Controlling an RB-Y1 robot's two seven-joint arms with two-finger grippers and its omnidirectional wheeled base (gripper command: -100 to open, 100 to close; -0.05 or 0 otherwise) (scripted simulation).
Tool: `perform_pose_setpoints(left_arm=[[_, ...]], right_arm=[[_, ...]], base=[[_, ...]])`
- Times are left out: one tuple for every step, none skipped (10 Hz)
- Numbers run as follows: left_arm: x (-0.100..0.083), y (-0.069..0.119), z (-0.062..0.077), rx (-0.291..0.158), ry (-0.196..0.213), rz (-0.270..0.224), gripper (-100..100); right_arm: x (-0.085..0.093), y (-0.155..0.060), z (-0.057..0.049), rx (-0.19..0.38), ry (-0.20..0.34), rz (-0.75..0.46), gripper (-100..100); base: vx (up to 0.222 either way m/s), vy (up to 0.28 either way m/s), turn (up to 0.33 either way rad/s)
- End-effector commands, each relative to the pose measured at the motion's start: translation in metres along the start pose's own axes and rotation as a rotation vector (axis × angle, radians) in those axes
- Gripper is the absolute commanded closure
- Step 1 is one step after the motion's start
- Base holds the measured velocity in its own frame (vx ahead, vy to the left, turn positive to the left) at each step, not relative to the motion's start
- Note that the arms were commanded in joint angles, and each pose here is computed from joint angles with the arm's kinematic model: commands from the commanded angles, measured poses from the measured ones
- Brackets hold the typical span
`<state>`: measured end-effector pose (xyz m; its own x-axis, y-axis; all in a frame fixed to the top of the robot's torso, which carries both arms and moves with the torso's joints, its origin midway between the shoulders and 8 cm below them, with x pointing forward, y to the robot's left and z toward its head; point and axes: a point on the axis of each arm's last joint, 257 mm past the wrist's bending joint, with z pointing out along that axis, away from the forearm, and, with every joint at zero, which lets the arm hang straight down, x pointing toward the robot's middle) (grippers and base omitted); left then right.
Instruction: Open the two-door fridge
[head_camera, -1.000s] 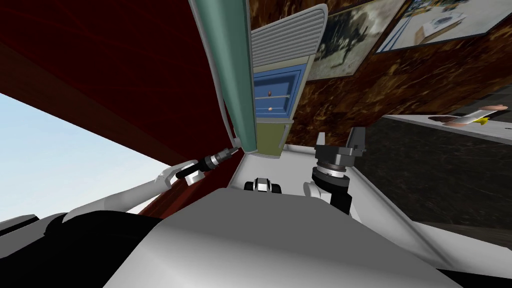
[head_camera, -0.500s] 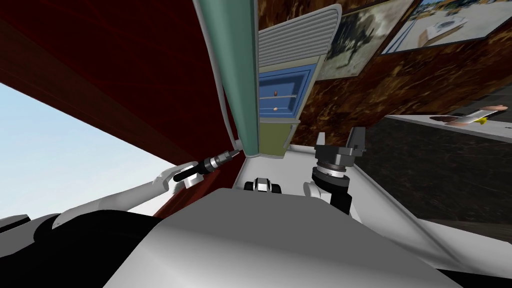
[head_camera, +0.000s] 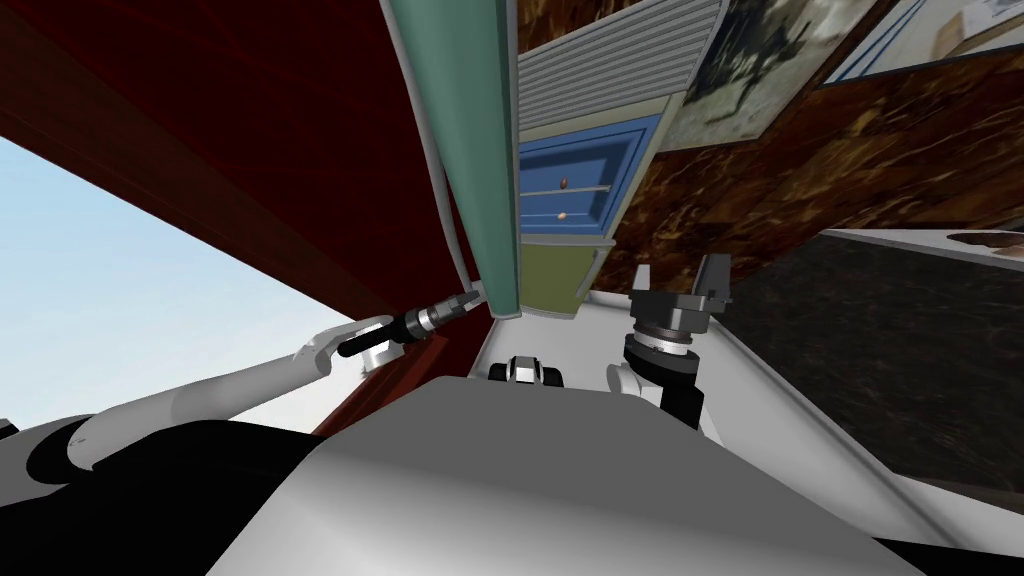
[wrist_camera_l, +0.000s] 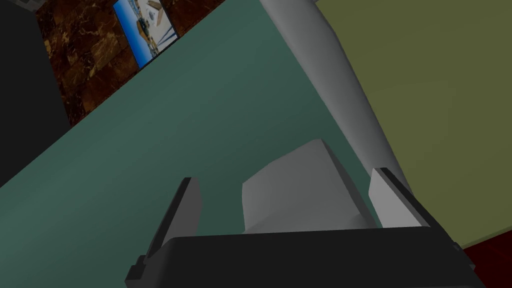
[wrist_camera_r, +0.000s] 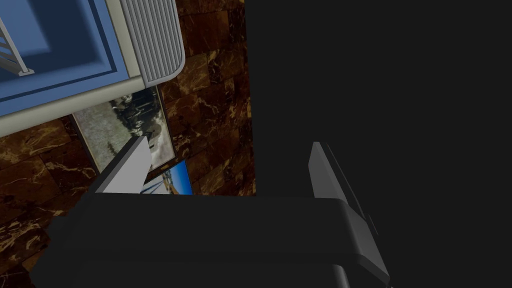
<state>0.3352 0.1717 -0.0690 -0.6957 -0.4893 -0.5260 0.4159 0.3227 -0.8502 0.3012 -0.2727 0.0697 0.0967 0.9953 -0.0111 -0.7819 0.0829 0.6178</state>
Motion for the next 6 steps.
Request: perform_pose_setpoints(left_arm=[[-0.006,-0.015,0.004,0.021,0.01,0.004,-100],[-0.006,-0.02,0.006,0.027,0.016,0.002,-100],[0.003,-0.009,0.003,-0.003,0.018,-0.022,-100],[0.003,-0.008,0.003,-0.009,0.019,-0.026,0],[0.004,-0.006,0.003,-0.013,0.019,-0.028,0],[0.004,-0.005,0.002,-0.015,0.02,-0.03,0]], right_arm=[[0.0,0.0,0.0,0.0,0.0,0.0,0],[0.0,0.0,0.0,0.0,0.0,0.0,0],[0.0,0.0,0.0,0.0,0.0,0.0,0],[0.0,0.0,0.0,0.0,0.0,0.0,0],[0.0,0.0,0.0,0.0,0.0,0.0,0],[0.0,0.0,0.0,0.0,0.0,0.0,0]], base=[[0.009,0.018,0.016],[0.004,0.015,0.04],[0.0,0.012,0.017],[-0.003,0.006,0.001],[0.0,0.0,0.0],[0.0,0.0,0.0]])
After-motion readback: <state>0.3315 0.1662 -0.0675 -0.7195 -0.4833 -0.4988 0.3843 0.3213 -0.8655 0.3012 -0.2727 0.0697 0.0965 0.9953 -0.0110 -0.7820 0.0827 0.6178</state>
